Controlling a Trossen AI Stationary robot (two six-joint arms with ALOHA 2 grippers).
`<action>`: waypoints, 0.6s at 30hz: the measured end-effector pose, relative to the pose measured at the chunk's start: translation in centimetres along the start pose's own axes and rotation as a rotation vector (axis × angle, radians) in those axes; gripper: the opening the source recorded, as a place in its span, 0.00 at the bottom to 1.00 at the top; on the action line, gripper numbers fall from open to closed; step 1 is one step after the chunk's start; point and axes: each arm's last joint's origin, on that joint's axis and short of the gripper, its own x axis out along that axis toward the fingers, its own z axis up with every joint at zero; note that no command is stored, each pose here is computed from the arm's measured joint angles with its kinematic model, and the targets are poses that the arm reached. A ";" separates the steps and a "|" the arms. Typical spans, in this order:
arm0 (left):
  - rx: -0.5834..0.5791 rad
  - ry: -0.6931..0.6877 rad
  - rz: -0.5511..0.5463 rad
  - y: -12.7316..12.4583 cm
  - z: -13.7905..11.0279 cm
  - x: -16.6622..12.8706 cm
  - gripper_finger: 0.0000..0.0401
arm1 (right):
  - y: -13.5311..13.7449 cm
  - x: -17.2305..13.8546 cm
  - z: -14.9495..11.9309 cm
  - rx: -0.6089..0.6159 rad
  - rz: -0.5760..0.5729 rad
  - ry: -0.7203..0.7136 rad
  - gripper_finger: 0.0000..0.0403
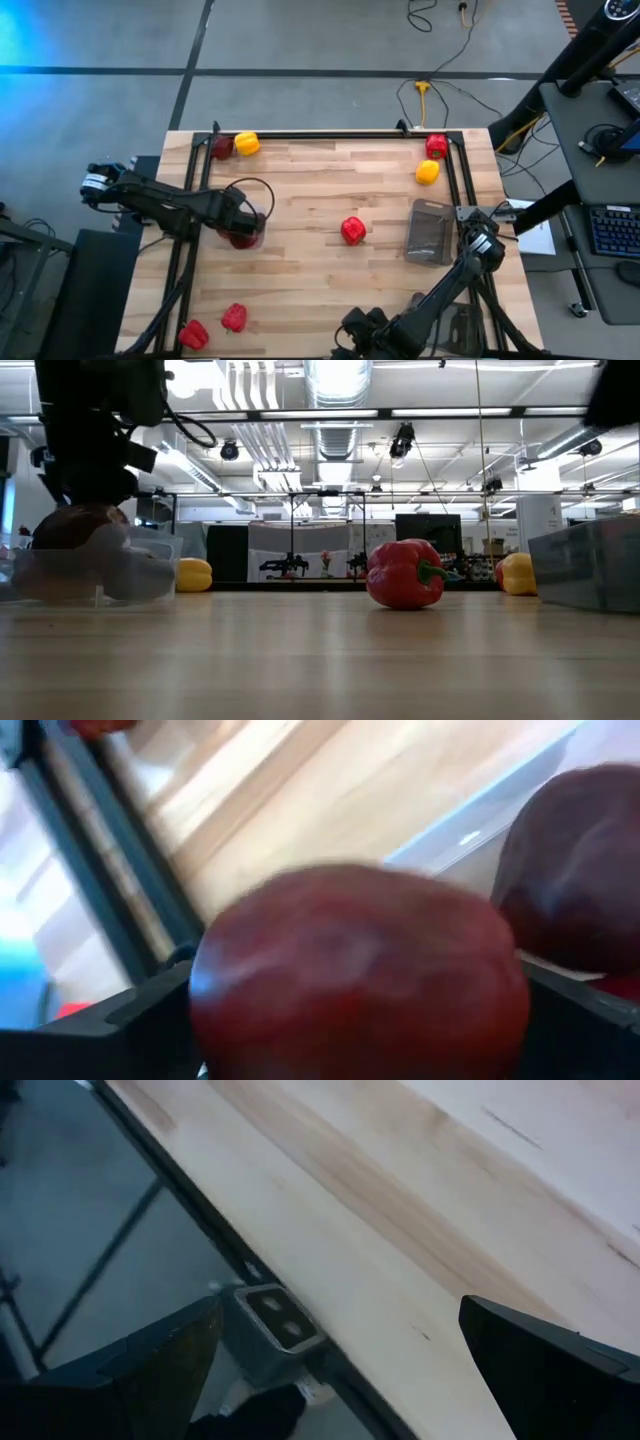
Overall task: Sort produce into baskets
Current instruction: Put the bottom red apple in the transparent bin, then put the red apple in the transparent bin
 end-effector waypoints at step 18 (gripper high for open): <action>0.023 -0.059 -0.243 -0.4 2.6 -5.8 0.99 | -0.7 0.5 -0.5 -0.054 -0.035 0.102 0.99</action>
